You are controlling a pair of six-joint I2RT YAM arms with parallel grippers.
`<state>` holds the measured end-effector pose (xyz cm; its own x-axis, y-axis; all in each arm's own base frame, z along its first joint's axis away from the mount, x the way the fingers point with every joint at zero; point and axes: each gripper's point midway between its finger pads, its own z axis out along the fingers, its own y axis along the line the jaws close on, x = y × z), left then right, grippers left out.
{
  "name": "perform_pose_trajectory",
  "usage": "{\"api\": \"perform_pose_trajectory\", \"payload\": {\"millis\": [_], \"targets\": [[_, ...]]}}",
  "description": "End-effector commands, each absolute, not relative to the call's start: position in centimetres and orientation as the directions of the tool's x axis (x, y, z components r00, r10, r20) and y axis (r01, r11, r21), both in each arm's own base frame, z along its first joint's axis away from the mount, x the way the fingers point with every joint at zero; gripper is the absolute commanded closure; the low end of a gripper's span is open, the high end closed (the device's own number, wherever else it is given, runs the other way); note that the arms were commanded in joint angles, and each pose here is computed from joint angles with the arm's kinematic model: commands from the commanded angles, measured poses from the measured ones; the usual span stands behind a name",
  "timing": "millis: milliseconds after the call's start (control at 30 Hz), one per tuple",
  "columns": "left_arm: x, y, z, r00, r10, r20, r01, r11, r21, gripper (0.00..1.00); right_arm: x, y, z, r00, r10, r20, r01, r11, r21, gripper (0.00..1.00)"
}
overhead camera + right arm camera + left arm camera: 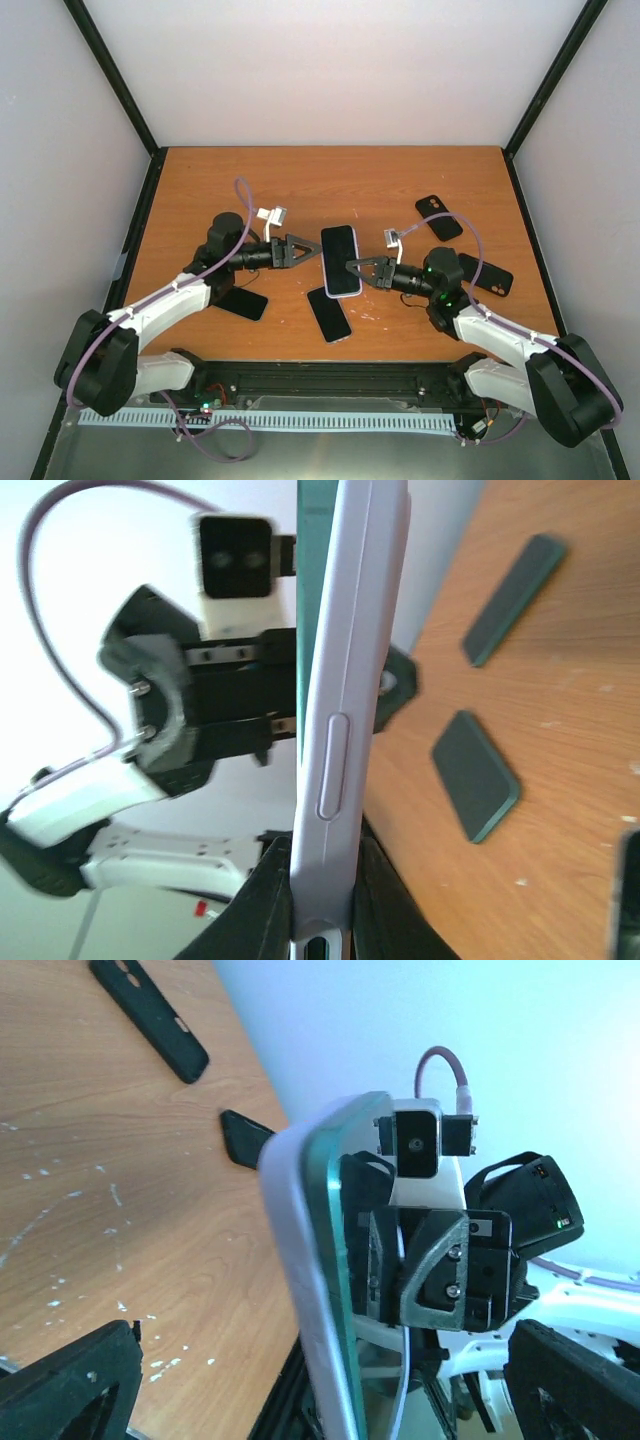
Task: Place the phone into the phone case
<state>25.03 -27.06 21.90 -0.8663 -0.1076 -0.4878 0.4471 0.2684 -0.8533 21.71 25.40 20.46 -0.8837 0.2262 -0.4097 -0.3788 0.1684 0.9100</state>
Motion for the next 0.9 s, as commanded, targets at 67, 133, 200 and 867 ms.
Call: {"api": "perform_pose_trajectory", "payload": {"millis": [67, 133, 200, 867], "targets": [[22.5, -27.4, 26.8, -0.84, -0.091, -0.534, 0.532, 0.053, -0.845, 0.04, 17.9, 26.8, 27.3, -0.841, 0.186, -0.508, -0.528, -0.078, 0.846, 0.94], [22.0, -27.4, 27.8, -0.832, -0.096, -0.546, 0.548, 0.0, -0.836, 0.08, 17.3, 27.3, 27.9, -0.844, 0.171, -0.509, -0.529, -0.103, 0.842, 0.94], [21.5, -27.2, 28.4, -0.83, -0.103, -0.548, 0.554, -0.039, -0.832, 0.13, 17.0, 27.6, 28.2, -0.847, 0.162, -0.506, -0.526, -0.122, 0.842, 0.94], [22.0, -26.1, 28.2, -0.862, -0.216, -0.459, 0.473, -0.013, -0.881, 0.77, 16.1, 27.9, 26.1, -0.86, 0.134, -0.493, -0.507, -0.098, 0.857, 0.93]]}}
